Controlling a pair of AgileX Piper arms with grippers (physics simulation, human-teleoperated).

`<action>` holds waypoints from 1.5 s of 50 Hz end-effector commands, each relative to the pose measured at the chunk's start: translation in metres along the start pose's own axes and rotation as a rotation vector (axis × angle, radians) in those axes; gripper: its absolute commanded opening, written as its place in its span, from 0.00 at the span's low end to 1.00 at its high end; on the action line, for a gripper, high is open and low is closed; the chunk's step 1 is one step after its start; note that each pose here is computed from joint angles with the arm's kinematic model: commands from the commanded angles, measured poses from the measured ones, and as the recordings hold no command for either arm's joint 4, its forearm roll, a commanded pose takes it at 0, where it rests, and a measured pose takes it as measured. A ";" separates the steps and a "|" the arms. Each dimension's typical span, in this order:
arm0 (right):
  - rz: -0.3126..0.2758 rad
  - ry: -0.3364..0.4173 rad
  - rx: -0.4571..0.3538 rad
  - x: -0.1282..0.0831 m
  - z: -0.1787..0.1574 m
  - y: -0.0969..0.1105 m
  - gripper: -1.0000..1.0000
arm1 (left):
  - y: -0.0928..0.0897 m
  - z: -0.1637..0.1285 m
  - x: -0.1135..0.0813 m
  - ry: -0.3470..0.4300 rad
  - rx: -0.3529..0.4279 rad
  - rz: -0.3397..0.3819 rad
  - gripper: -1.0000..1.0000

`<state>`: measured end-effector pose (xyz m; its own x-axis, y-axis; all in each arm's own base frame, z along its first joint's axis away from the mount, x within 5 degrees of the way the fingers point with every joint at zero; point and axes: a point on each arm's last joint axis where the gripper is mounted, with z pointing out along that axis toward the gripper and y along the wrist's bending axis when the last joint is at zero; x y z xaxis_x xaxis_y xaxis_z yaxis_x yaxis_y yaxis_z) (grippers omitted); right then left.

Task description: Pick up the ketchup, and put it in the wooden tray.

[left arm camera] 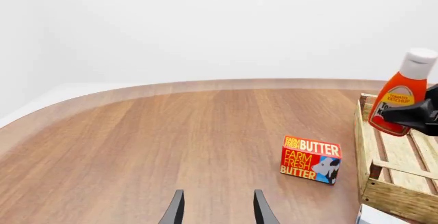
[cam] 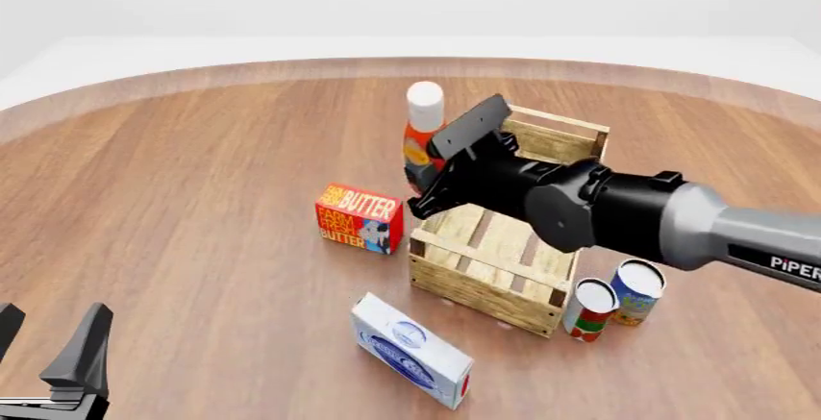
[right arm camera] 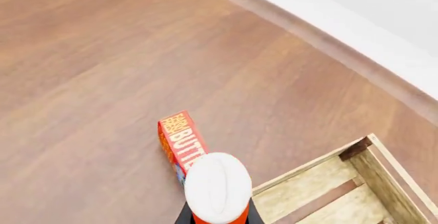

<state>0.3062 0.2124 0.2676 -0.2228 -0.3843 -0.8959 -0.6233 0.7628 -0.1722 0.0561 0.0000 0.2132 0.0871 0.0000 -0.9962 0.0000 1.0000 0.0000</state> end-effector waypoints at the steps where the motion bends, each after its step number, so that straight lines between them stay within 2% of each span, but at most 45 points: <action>1: 0.067 0.023 0.117 0.015 0.003 -0.047 0.00 | 0.000 0.000 0.000 0.000 0.000 0.000 1.00; 3: 0.078 0.033 0.144 0.022 0.004 -0.058 0.00 | 0.000 0.000 0.000 0.000 0.000 0.000 1.00; 13: 0.109 0.060 0.211 0.043 0.011 -0.085 0.00 | 0.000 0.000 0.000 0.000 0.000 0.000 1.00; 21: 0.123 0.081 0.231 0.057 0.019 -0.094 0.00 | 0.000 0.000 0.000 0.000 0.000 0.000 1.00; 33: 0.148 0.100 0.255 0.080 0.033 -0.103 0.00 | 0.000 0.000 0.000 0.000 0.000 0.000 1.00; 49: 0.169 0.130 0.256 0.111 0.050 -0.102 0.00 | 0.000 0.000 0.000 0.000 0.000 0.000 1.00; 62: 0.169 0.145 0.265 0.124 0.055 -0.105 0.00 | 0.000 0.000 0.000 0.000 0.000 0.000 1.00; 67: 0.177 0.151 0.267 0.129 0.058 -0.106 0.00 | 0.000 0.000 0.000 0.000 0.000 0.000 1.00; 68: 0.194 0.153 0.265 0.130 0.060 -0.105 0.00 | 0.000 0.000 0.000 0.000 0.000 0.000 1.00; 75: 0.193 0.158 0.267 0.135 0.063 -0.106 0.00 | 0.000 0.000 0.000 0.000 0.000 0.000 1.00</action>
<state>0.3857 0.1135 0.1469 -0.4330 -0.3025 -0.8491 -0.3606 0.9215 -0.1445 0.0561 0.0000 0.2132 0.0871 0.0000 -0.9962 0.0000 1.0000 0.0000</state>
